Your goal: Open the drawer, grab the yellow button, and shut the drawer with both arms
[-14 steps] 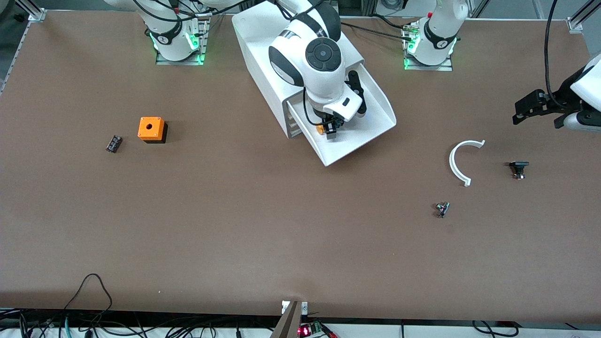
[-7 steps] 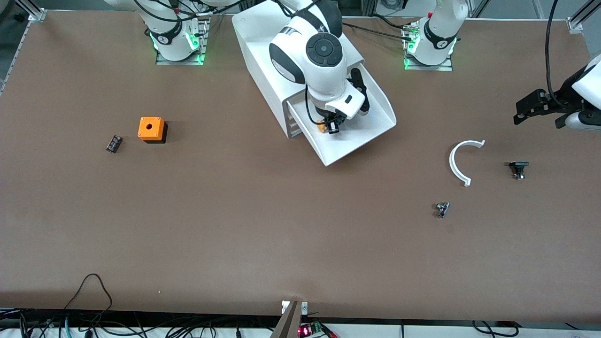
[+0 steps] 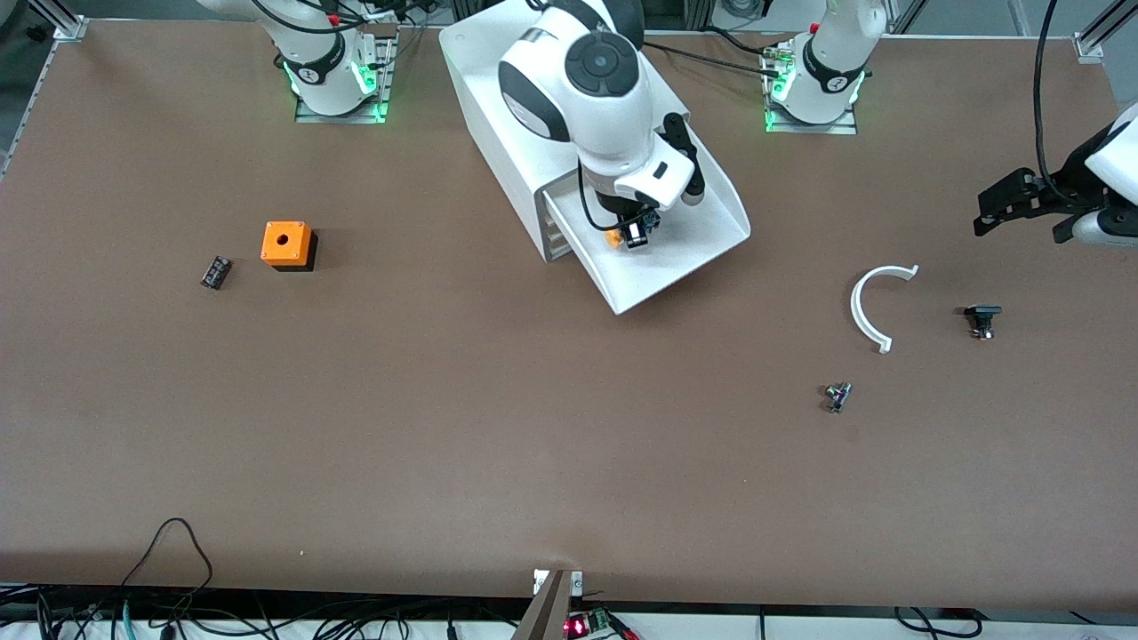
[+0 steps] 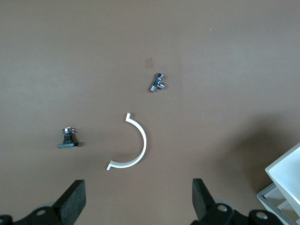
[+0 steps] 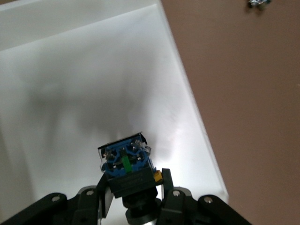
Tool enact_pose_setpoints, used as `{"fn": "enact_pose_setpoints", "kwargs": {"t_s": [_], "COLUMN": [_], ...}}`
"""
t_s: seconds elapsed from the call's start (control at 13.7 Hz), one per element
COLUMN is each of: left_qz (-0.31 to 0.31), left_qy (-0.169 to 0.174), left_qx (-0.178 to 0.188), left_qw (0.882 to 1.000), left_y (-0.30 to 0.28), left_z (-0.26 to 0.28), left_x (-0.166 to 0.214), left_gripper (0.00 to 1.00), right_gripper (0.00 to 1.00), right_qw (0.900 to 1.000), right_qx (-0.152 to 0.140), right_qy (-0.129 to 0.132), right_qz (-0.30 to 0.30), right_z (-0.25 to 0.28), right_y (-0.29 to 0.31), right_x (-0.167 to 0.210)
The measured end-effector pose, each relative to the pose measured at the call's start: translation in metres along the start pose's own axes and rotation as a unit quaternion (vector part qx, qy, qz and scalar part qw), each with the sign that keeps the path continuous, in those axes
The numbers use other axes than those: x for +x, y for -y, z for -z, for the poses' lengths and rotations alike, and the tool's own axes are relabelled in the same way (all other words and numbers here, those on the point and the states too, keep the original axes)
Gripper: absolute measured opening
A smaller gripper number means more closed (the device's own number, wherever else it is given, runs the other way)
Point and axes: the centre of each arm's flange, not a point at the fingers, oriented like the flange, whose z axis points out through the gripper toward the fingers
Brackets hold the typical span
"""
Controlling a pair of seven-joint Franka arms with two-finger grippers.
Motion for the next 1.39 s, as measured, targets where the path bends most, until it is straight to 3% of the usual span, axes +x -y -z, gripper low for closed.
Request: {"fn": "enact_pose_setpoints", "kwargs": {"t_s": [0.36,0.58,0.88,1.09,1.39], "left_qz": [0.018,0.071,0.155,0.218,0.262], "left_qy": [0.003,-0.008,-0.01,-0.002,0.02], "left_qx": [-0.004,-0.013,-0.028,-0.034,-0.033], "left_qw": [1.0,0.997,0.988,0.975,0.964], "left_y": [-0.04,-0.099,-0.176,-0.221,-0.281], "left_z": [-0.041,-0.117,-0.201,-0.239,-0.256], "left_x": [0.026,0.046,0.029,0.003,-0.033], "left_gripper": [1.0,1.0,1.0,1.0,1.0], "right_gripper": [0.44,0.44,0.44,0.44,0.44], "right_qw": [0.991,0.967,0.909,0.871,0.81], "right_qx": [-0.041,-0.051,-0.05,-0.031,0.001], "right_qy": [-0.025,-0.017,-0.003,0.022,0.055], "right_qz": [-0.126,-0.248,-0.414,-0.489,-0.584], "right_z": [0.086,0.095,0.073,0.052,0.023], "right_y": [-0.053,-0.073,-0.101,-0.106,-0.09], "right_x": [-0.09,-0.135,-0.234,-0.319,-0.409]}}
